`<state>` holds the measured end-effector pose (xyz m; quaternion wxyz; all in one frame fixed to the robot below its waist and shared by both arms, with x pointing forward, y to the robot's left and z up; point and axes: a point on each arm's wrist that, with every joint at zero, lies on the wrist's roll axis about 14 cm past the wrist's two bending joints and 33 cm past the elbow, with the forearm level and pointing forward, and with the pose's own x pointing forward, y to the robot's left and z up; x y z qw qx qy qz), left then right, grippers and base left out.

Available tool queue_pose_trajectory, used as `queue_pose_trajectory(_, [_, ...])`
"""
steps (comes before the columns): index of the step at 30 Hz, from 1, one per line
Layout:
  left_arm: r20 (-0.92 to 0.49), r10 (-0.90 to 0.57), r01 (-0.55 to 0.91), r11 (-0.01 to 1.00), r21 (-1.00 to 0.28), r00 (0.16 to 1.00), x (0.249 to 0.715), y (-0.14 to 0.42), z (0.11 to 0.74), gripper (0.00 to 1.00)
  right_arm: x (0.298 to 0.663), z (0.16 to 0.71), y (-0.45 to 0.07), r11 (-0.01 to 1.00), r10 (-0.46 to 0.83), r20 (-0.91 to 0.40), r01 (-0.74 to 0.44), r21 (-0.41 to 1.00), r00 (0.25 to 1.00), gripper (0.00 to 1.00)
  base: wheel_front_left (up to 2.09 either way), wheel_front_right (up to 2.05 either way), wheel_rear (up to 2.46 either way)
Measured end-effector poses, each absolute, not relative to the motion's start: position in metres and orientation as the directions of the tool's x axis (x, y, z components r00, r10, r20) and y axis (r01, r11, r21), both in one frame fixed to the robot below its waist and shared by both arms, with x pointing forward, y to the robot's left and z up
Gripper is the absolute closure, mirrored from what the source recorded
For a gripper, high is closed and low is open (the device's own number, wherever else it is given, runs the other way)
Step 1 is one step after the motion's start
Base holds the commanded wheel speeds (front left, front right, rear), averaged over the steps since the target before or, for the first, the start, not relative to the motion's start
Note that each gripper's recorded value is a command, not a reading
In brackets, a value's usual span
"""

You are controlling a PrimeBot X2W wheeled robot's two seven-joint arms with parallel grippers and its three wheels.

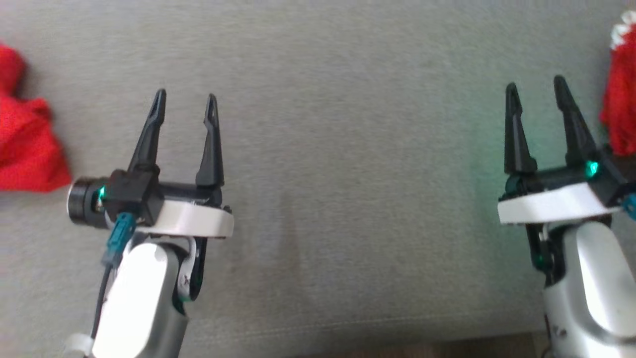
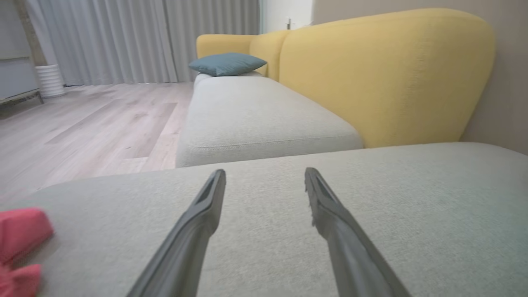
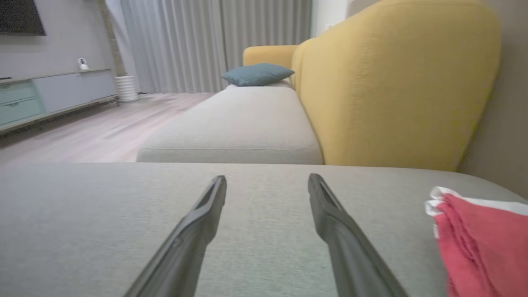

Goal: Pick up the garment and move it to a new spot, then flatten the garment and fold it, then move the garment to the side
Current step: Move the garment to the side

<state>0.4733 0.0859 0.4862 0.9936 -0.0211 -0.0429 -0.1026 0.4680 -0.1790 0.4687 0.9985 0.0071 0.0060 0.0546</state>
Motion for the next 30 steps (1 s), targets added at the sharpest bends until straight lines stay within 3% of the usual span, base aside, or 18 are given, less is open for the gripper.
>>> queue_pose_trajectory(10, [0.078,-0.085,0.086,0.996,-0.013,0.993,0.434,0.129,0.497,0.00,0.439,0.484,-0.156,0.988,0.144,-0.018,-0.142,0.063,0.989,0.00,0.00,0.00,0.00])
queue_pose_trajectory(30, [0.052,-0.094,0.094,0.996,-0.007,0.994,0.382,0.128,0.498,0.00,0.376,0.497,-0.166,0.989,0.102,-0.039,-0.097,0.115,0.994,0.00,0.00,0.00,0.00])
